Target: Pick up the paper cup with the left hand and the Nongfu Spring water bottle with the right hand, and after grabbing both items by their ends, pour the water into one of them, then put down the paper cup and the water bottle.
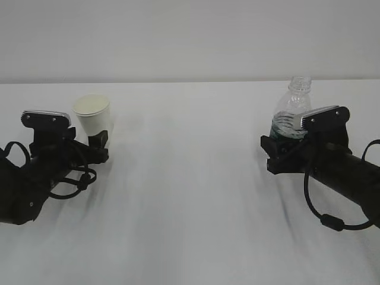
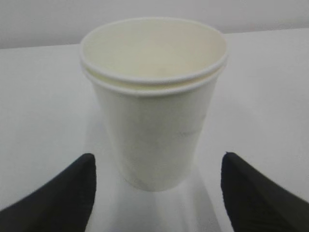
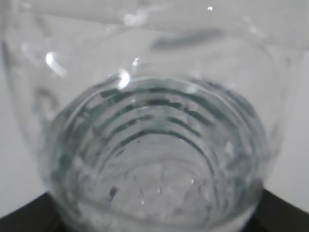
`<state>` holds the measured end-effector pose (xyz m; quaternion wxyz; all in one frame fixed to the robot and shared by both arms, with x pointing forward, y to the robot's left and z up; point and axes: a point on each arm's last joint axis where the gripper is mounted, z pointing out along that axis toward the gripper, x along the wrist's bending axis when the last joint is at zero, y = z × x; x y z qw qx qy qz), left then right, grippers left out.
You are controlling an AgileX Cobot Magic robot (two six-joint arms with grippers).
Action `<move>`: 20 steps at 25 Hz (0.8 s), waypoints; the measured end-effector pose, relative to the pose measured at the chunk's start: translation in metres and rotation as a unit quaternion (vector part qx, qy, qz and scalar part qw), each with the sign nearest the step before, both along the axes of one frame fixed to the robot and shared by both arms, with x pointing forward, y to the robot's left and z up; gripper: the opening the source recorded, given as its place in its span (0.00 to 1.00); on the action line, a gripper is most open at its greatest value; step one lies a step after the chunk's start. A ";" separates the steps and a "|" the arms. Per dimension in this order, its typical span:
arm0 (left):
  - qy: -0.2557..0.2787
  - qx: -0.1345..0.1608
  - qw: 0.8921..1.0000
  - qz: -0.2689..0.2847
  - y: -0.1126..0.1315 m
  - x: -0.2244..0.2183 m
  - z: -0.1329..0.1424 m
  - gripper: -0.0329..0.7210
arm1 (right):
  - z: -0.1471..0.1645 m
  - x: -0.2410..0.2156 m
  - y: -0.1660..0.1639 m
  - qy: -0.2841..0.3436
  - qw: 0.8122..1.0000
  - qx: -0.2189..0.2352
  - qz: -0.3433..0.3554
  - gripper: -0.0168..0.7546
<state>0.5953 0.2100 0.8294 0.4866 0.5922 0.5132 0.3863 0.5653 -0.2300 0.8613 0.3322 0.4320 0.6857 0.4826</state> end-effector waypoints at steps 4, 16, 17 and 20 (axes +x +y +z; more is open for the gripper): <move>-0.003 -0.001 1.000 0.000 -0.002 0.007 -0.005 0.81 | 0.000 0.000 0.000 0.000 1.000 0.000 0.001 0.61; -0.027 -0.008 1.000 0.004 -0.005 0.028 -0.007 0.81 | 0.000 0.000 0.000 0.000 1.000 0.000 0.001 0.61; -0.029 -0.008 1.000 0.006 -0.004 0.030 -0.007 0.81 | 0.000 0.000 0.000 0.000 1.000 0.000 0.001 0.61; -0.031 -0.009 0.999 0.010 -0.002 0.034 -0.010 0.81 | 0.000 0.000 0.000 0.000 1.000 0.000 0.001 0.61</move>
